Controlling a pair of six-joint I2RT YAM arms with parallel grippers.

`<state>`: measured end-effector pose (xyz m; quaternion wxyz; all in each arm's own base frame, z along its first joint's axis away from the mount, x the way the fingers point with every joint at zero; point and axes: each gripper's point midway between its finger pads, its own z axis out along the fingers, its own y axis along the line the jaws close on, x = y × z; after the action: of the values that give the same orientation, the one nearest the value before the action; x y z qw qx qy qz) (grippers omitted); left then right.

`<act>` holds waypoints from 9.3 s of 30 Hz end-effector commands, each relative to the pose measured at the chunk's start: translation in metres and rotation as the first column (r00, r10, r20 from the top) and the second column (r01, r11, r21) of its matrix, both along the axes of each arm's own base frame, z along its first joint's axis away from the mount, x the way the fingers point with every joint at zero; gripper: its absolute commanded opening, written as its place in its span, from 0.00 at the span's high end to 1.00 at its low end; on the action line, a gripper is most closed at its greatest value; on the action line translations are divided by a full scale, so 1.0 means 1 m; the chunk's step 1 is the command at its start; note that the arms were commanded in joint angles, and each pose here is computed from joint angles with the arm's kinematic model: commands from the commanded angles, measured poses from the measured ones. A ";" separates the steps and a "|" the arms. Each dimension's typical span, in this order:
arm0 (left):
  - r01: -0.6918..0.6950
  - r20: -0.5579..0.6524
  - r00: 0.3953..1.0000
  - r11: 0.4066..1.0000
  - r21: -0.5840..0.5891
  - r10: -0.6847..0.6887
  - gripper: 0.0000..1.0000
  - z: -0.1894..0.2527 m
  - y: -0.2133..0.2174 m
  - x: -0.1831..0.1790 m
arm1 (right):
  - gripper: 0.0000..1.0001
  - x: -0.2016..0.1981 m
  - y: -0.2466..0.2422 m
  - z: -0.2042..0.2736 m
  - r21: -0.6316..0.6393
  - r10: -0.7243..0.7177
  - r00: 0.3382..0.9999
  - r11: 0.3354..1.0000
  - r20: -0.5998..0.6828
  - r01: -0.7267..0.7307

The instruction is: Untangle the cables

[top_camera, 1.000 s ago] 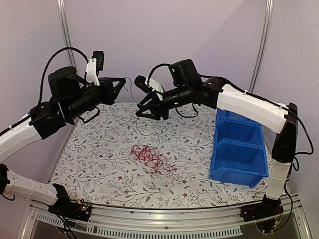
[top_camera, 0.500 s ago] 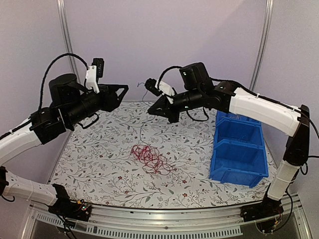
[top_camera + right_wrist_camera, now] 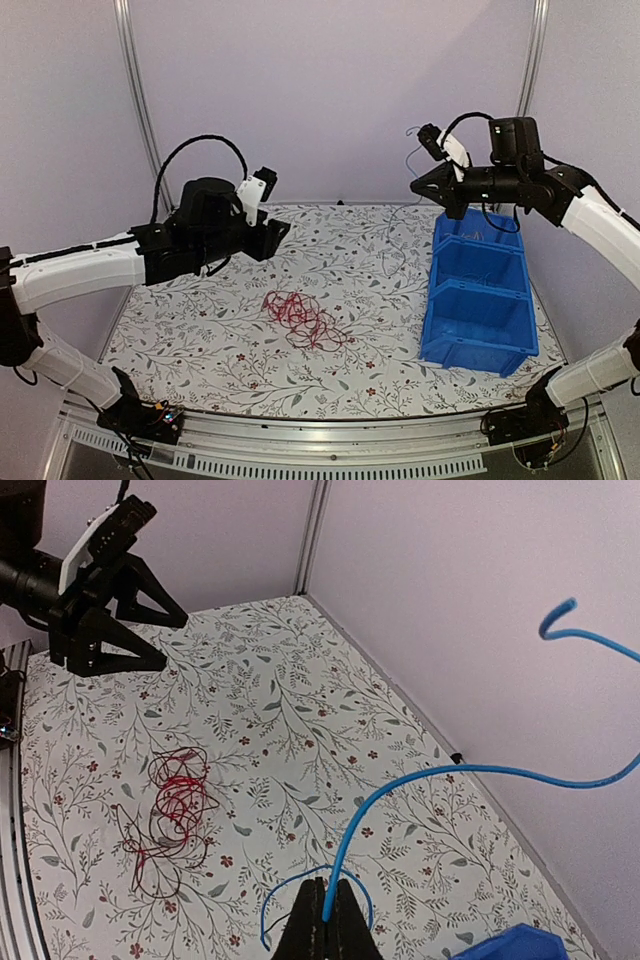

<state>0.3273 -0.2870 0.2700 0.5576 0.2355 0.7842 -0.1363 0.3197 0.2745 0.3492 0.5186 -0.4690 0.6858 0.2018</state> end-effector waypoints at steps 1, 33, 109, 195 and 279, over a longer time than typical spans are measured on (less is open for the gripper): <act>-0.006 0.060 0.998 0.999 0.048 0.003 0.43 -0.008 0.001 0.027 | 1.00 0.004 -0.062 -0.001 -0.010 -0.134 0.991 0.991 -0.003 0.134; 0.015 -0.094 0.995 0.998 0.055 -0.010 0.47 -0.047 0.020 0.029 | 0.35 0.009 -0.158 -0.066 -0.175 -0.272 0.932 0.956 -0.239 0.234; 0.263 -0.278 0.903 0.933 -0.246 -0.328 0.56 -0.164 -0.112 -0.033 | 1.00 -0.071 0.142 -0.126 -0.087 0.372 0.814 0.887 -0.446 -0.453; 0.053 -0.115 0.985 0.864 -0.500 -0.127 0.96 -0.134 -0.271 0.099 | 1.00 -0.118 -0.069 0.275 0.257 0.160 0.884 0.921 0.439 -0.294; 0.417 -0.071 0.788 0.615 -0.669 -0.611 0.51 -0.090 -0.284 -0.062 | 1.00 -0.023 -0.007 0.044 0.239 0.219 0.972 0.951 -0.083 -0.194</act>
<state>0.2607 -0.5661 0.1931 0.4470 0.2513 0.6406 -0.5716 0.2988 0.2620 0.3833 0.4982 -0.4569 0.6470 0.3529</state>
